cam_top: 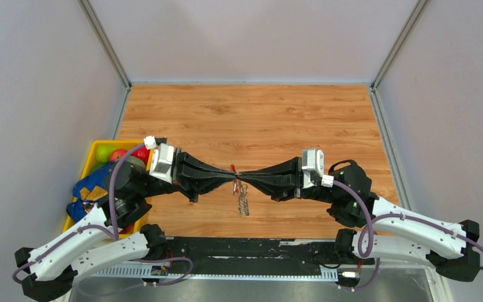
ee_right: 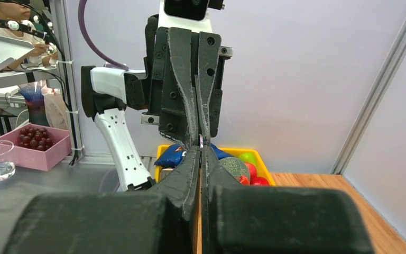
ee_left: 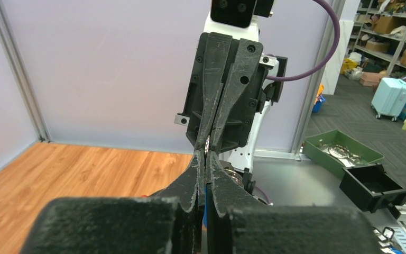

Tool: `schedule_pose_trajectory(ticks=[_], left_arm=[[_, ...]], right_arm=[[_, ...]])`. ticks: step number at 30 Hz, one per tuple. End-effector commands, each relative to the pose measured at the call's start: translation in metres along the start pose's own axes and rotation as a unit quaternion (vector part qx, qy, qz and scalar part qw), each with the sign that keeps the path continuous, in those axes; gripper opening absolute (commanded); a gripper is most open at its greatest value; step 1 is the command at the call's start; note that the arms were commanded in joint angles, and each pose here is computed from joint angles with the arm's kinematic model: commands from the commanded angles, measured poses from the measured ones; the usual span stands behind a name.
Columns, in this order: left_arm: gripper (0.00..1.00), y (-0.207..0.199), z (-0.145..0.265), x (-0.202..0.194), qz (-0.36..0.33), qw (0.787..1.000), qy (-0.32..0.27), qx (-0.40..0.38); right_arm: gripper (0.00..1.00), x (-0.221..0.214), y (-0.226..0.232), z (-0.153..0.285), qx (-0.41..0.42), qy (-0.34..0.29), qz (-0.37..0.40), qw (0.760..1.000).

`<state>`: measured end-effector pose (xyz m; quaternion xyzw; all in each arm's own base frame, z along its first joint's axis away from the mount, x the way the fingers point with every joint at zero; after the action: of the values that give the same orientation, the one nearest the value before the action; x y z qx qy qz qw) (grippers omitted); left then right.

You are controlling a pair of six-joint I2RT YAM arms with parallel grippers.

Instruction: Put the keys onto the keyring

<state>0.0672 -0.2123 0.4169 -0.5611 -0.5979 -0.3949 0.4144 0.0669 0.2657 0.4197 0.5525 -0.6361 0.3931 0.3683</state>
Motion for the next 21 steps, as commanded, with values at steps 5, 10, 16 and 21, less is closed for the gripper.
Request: schedule_pose_trajectory(ticks=[5, 10, 16, 21], left_arm=[[0.0, 0.01, -0.002, -0.001, -0.004, 0.999, 0.015, 0.032], [0.0, 0.012, -0.001, 0.0, -0.006, 0.999, 0.029, 0.044], [0.0, 0.012, 0.002, 0.001, -0.013, 0.997, 0.047, 0.052], [0.0, 0.011, 0.005, -0.006, -0.006, 0.995, 0.088, 0.048]], right_arm=[[0.0, 0.038, 0.005, 0.0, 0.014, -0.036, 0.01, 0.999], [0.09, 0.034, 0.007, 0.005, 0.021, 0.017, 0.006, 1.0], [0.25, 0.031, 0.008, 0.015, 0.016, 0.084, 0.003, 0.996], [0.32, 0.034, 0.004, 0.019, 0.003, 0.138, 0.001, 0.99]])
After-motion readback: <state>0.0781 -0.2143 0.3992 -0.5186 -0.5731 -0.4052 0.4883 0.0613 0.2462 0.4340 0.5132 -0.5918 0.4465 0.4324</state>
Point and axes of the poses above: each gripper's point midway between its finger pads, its own z axis back along the fingers, its own y axis along the line the jaws close on, x = y × z, the point moved 6 cm from there along z, back along the fingers, and after that the axes turned 3 degrees about -z, right-handed, at the moved point
